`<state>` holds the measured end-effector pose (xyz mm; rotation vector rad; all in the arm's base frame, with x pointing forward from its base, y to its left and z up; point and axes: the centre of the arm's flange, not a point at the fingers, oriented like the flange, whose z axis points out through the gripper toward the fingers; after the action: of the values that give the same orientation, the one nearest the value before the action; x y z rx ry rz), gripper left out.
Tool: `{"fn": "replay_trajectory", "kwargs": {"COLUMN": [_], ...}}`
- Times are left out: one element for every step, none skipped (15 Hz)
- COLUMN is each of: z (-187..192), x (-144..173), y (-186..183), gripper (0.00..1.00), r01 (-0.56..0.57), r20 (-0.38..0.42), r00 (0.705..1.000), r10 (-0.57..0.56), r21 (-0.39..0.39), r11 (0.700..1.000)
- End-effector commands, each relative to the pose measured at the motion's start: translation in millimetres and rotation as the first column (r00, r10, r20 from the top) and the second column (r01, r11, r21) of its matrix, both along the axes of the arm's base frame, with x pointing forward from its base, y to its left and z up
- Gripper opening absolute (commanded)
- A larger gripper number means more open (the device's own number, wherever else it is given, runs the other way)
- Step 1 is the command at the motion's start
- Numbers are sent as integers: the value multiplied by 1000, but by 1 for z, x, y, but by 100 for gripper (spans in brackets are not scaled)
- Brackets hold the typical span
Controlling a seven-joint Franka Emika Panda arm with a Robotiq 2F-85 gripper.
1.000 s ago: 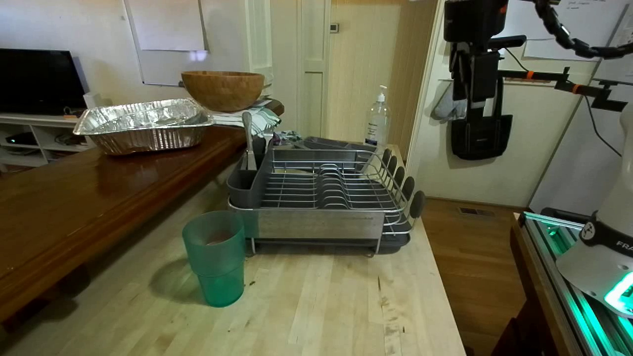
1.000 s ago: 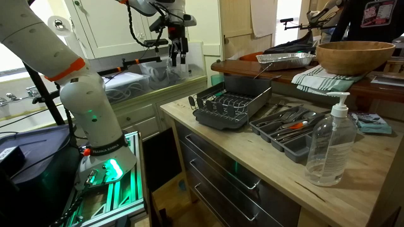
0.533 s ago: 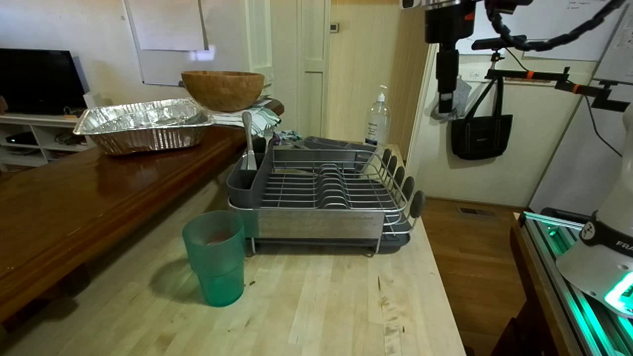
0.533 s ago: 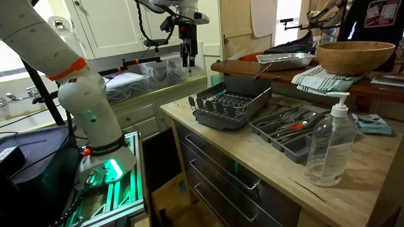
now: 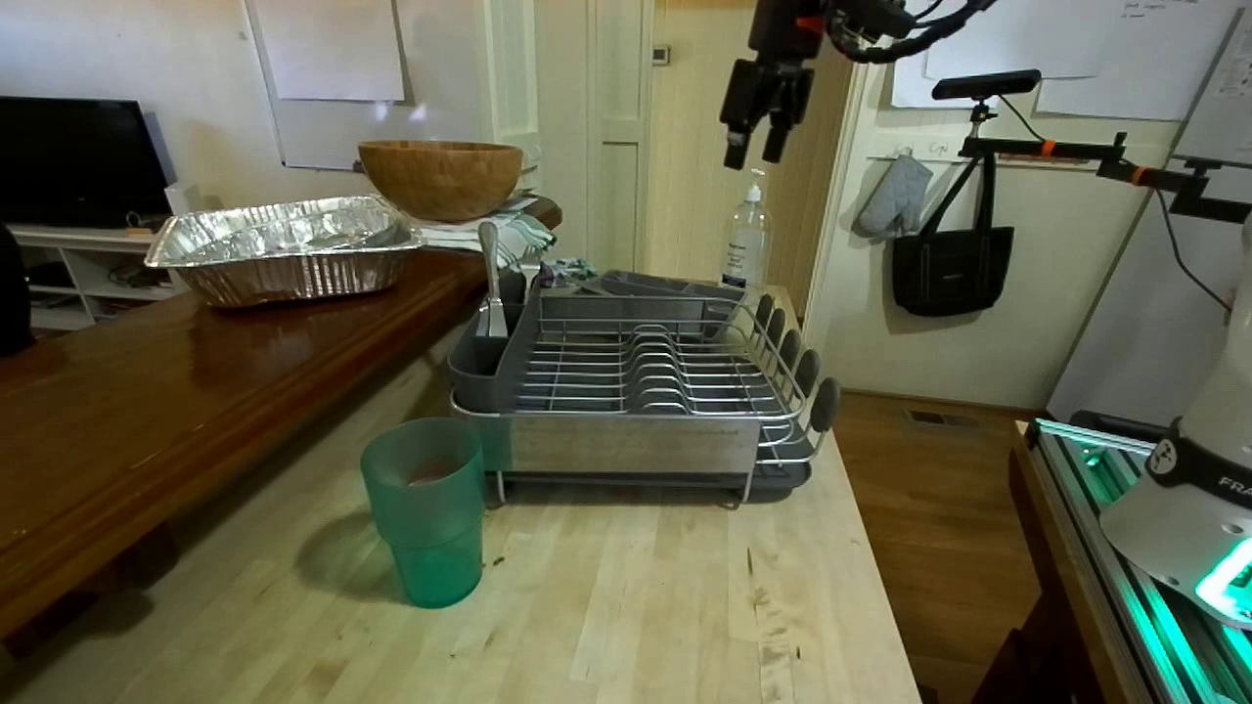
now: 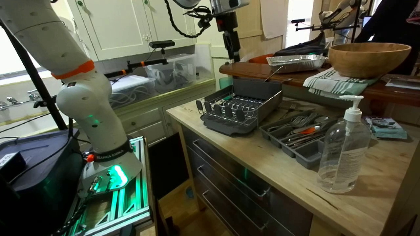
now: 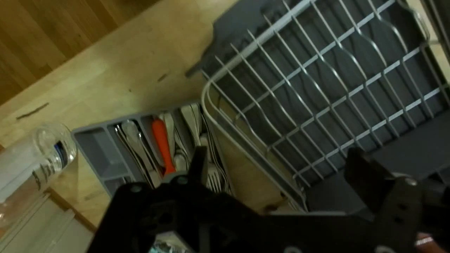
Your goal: Move the knife from the left rack to the right rack
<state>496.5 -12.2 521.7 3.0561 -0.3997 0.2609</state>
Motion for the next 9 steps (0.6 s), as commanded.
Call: {"fn": "replay_trajectory", "kwargs": {"z": [2, 1, -2, -2, 0, 2, 3, 4, 4], "x": [14, 23, 24, 24, 23, 21, 21, 21, 21], "y": [6, 10, 10, 10, 8, 6, 6, 7, 6], "gripper": [100, 100, 100, 100, 100, 100, 100, 100, 100], "r01": [24, 27, 25, 25, 26, 28, 28, 27, 28], "r20": [39, 44, 39, 39, 42, 46, 49, 49, 49], "r00": [999, 999, 999, 999, 999, 999, 998, 998, 998], "r10": [-25, -27, -25, -26, -27, -28, -28, -27, -28], "r21": [5, 6, 6, 6, 6, 6, 6, 6, 6], "r11": [1000, 1000, 1000, 1000, 1000, 1000, 1000, 1000, 1000]}}
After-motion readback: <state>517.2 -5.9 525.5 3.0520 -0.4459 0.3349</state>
